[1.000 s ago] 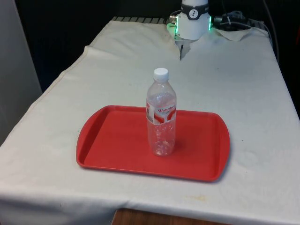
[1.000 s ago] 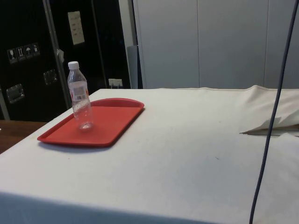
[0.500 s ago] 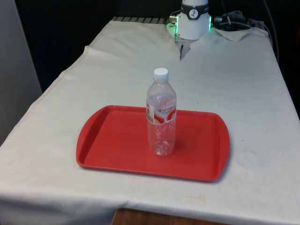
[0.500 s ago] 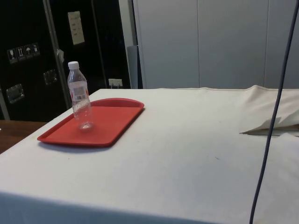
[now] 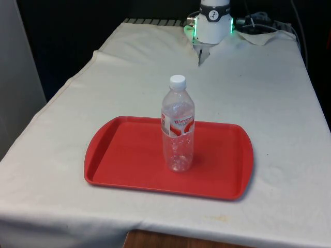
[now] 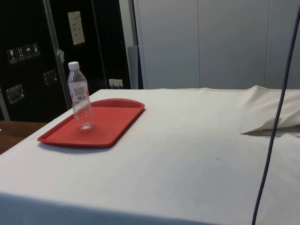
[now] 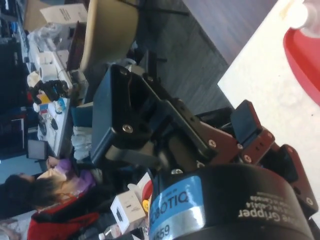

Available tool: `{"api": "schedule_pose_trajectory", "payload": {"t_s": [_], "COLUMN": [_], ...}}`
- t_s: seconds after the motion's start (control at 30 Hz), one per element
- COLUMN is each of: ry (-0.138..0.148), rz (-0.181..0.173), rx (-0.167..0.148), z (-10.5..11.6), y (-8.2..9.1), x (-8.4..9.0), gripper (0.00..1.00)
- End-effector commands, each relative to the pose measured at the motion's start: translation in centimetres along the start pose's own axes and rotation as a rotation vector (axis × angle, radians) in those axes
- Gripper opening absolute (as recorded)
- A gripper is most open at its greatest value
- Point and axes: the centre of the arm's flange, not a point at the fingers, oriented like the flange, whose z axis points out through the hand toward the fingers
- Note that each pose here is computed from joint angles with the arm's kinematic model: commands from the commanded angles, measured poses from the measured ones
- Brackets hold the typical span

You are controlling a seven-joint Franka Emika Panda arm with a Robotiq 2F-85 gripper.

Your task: Place the bottle upright on the tray.

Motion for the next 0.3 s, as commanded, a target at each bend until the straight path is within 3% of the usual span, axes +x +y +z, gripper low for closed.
{"api": "schedule_pose_trajectory", "payload": {"t_s": [0.0, 0.27], "ry": [-0.009, -0.019], "rz": [-0.001, 0.016], "rx": [0.000, 0.000], "z": [0.1, 0.1], "y": [0.1, 0.4], "x": [-0.5, -2.2], "gripper": [1.00, 1.00]}}
